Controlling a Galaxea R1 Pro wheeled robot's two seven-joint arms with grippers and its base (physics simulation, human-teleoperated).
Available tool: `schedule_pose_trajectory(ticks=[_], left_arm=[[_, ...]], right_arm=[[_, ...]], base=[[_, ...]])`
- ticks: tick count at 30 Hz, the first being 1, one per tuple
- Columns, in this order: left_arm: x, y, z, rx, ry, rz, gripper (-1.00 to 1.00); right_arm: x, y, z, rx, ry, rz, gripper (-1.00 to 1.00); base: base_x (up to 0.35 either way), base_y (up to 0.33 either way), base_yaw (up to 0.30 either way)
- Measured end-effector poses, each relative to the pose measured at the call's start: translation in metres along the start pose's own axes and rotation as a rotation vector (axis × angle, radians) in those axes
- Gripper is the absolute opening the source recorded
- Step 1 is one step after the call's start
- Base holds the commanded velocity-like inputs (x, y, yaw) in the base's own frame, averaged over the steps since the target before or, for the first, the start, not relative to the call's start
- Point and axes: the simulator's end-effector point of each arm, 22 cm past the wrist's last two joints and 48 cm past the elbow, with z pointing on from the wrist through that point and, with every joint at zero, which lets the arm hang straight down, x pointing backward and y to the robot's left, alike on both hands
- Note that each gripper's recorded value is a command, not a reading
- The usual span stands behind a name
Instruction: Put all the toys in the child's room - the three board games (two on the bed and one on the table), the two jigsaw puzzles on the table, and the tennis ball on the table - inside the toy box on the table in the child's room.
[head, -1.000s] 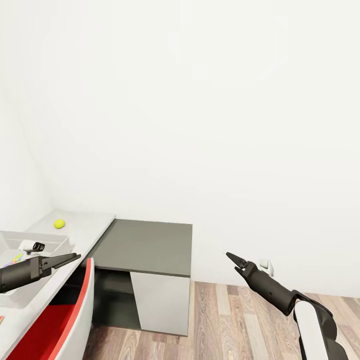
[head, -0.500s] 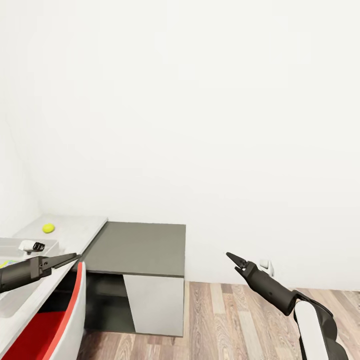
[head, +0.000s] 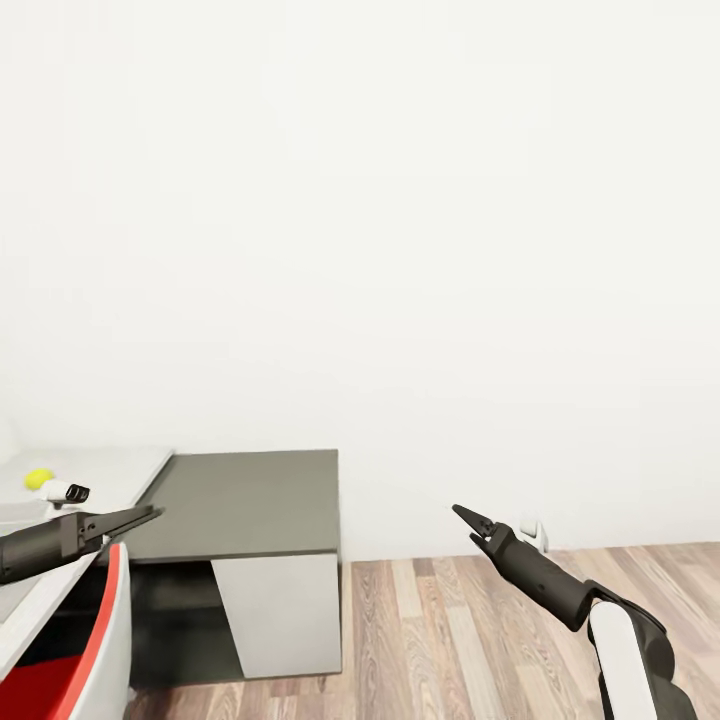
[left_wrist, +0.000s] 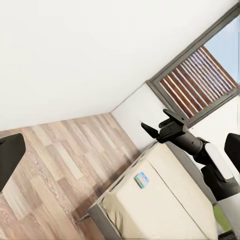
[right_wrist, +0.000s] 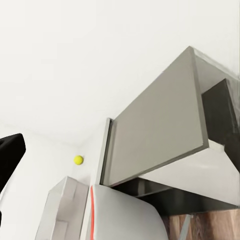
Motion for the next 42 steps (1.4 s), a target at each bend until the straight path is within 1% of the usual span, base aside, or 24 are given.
schedule_pose_trajectory(ticks=[8,26,31,42], left_arm=[[-0.0012,-0.0025,-0.0010,0.002,-0.003,0.005,1.00],[-0.0025,-0.0063,-0.0019,0.004,-0.005,0.013,1.00],[-0.0022,-0.0065,-0.0017,0.005,-0.005,0.012,1.00],[-0.0022,-0.0066,-0.0014,0.006,-0.005,0.013,1.00]], right_arm=[[-0.0010,0.0022,-0.0010,-0.003,-0.004,-0.002,1.00],[-0.0028,0.0062,-0.0026,-0.009,-0.008,-0.009,1.00],[-0.0028,0.0064,-0.0025,-0.010,-0.008,-0.009,1.00],[-0.0021,0.0066,-0.0020,-0.009,-0.007,-0.009,1.00]], base=[[-0.218,0.000,-0.256],[-0.014,0.000,-0.241],[0.000,0.000,-0.097],[0.000,0.000,-0.010]])
